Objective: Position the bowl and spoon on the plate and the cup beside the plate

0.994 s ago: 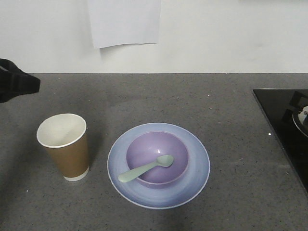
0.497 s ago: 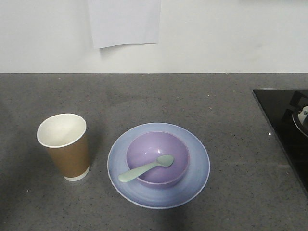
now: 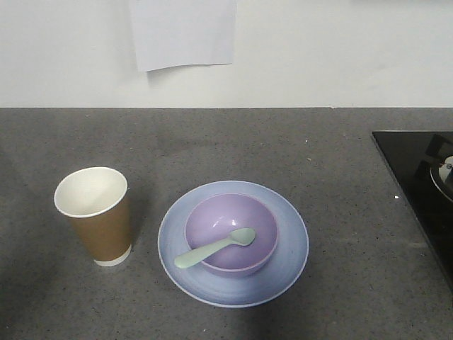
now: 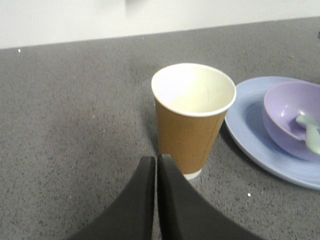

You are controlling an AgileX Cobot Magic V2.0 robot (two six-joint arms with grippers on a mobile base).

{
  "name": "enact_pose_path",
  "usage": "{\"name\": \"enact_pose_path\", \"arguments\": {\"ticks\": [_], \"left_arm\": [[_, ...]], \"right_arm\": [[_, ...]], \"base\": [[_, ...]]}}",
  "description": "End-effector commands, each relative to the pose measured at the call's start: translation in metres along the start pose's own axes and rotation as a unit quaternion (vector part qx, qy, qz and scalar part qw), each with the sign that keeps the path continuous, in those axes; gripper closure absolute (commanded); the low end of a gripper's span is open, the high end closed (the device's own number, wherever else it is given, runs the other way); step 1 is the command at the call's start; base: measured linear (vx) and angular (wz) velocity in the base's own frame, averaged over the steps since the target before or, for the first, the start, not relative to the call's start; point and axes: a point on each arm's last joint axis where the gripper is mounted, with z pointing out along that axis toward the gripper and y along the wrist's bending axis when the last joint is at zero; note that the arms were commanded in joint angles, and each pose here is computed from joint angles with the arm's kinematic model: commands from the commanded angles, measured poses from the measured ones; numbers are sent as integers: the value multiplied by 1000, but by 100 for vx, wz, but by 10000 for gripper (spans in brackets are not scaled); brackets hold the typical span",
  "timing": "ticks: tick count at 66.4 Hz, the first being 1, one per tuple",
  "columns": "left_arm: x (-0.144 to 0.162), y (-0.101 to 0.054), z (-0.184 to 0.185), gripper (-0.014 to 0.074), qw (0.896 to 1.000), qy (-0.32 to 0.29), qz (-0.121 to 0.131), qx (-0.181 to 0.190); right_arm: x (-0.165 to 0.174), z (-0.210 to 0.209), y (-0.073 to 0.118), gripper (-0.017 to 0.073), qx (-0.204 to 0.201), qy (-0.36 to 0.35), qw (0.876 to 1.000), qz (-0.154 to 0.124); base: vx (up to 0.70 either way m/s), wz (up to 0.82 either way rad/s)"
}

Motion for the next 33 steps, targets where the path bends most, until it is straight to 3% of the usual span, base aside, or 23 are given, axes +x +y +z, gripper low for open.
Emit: {"name": "enact_pose_path", "arguments": {"ticks": [1,33], "left_arm": [[-16,-1,-4,601,998,-59,-9,1],[-14,-1,-4,601,999,-46,-9,2]], "right_arm": [[-12,-3,-1,564,1,-35,999,-9],[-11,-3,-1,564,2,-33,999,-9]], "base": [[0,0],[0,0]]}}
